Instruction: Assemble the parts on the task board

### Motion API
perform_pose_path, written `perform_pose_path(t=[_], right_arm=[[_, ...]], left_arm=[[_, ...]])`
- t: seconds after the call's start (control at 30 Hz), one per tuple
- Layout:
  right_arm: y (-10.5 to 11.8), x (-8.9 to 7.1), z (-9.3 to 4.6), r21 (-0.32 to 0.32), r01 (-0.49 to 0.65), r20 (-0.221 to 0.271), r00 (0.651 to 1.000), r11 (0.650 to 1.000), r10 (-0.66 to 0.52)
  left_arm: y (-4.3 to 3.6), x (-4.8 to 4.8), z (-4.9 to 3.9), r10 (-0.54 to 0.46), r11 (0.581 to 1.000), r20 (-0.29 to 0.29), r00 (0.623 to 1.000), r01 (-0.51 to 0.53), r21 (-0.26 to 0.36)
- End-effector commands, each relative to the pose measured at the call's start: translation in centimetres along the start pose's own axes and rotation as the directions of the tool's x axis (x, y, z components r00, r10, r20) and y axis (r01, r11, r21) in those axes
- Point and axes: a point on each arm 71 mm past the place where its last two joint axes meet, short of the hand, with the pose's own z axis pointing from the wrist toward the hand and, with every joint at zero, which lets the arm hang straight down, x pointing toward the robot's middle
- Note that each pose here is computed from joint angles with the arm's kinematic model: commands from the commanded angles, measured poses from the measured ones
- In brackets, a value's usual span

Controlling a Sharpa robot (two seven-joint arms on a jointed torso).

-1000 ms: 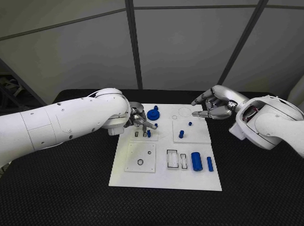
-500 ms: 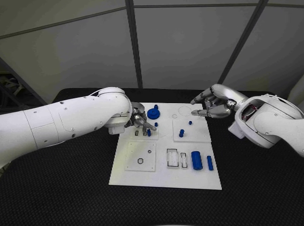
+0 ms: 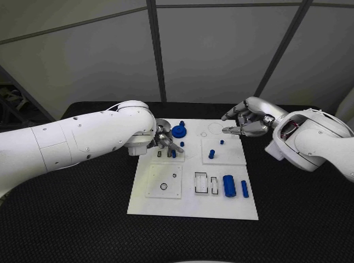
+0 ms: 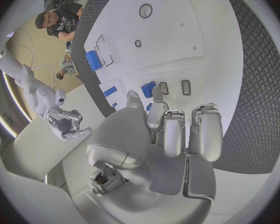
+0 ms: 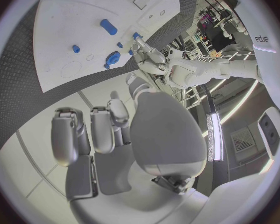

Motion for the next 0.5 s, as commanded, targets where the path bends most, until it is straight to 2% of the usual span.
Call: perform_pose_path(t=[0.03, 0.5], right_arm=[[0.11, -0.08, 0.06, -0.004, 0.004, 0.001, 1.0, 1.0, -0.004], [0.18, 0.09, 0.31, -0.003, 0.004, -0.006, 1.0, 1.0, -0.004]], left_arm=[[-0.02, 0.01, 0.0, 0.016, 1.0, -0.011, 1.0, -0.016, -0.009], [-0.32, 0.02, 0.07, 0.015, 1.0, -0.008, 1.0, -0.015, 0.003]])
